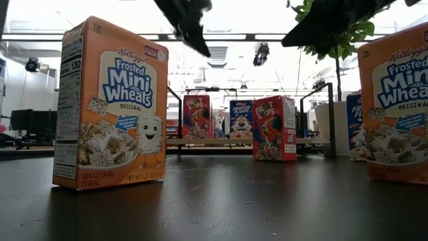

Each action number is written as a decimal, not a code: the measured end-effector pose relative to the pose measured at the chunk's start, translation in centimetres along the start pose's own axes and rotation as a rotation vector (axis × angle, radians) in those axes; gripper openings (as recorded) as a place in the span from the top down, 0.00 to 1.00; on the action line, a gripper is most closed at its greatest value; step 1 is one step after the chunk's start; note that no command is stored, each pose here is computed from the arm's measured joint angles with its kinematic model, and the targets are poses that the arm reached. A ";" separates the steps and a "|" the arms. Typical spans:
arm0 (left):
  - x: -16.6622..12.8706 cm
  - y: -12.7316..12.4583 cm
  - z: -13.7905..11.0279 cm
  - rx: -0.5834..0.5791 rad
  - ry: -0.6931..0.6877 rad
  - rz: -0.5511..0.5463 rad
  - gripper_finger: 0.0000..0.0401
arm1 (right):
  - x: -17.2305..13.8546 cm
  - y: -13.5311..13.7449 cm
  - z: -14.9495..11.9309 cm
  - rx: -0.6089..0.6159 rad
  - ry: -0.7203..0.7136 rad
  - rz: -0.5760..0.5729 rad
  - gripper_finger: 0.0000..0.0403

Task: Stack cereal on shelf
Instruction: Put the top blue cereal box aligned with the other blue cereal box on the shelf

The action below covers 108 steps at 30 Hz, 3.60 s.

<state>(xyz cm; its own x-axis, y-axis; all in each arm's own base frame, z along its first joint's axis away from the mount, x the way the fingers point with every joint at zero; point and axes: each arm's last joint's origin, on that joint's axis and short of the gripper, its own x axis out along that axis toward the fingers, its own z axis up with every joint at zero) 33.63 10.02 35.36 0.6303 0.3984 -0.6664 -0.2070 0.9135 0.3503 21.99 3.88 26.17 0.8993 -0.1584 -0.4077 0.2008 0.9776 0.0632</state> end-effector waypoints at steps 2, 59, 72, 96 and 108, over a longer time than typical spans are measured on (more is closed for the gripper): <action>-1.3 -1.6 0.3 0.020 -0.038 -0.035 0.96 | -0.5 0.3 0.5 0.050 0.061 -0.004 0.98; -9.7 -8.3 -5.6 0.059 -0.538 -0.154 1.00 | -3.1 -1.4 -3.9 0.393 0.763 -0.582 0.65; -9.7 -8.3 -5.6 0.061 -0.538 -0.153 1.00 | -6.0 -0.8 3.0 0.423 0.595 -0.397 0.70; -9.8 -8.3 -6.1 0.110 -0.543 -0.140 1.00 | 5.6 -7.9 16.2 -0.203 0.552 -0.212 0.76; -11.0 -7.7 -6.8 0.099 -0.572 -0.133 1.00 | 12.8 -19.2 12.0 -0.322 0.746 -0.124 0.79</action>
<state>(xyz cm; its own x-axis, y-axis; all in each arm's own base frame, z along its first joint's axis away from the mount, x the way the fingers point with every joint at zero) 23.15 -0.87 35.50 0.9547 0.1482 -0.2582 -0.0451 0.9293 0.3665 34.34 -18.55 30.62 0.3602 -0.2447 -0.9002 0.0582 0.9690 -0.2401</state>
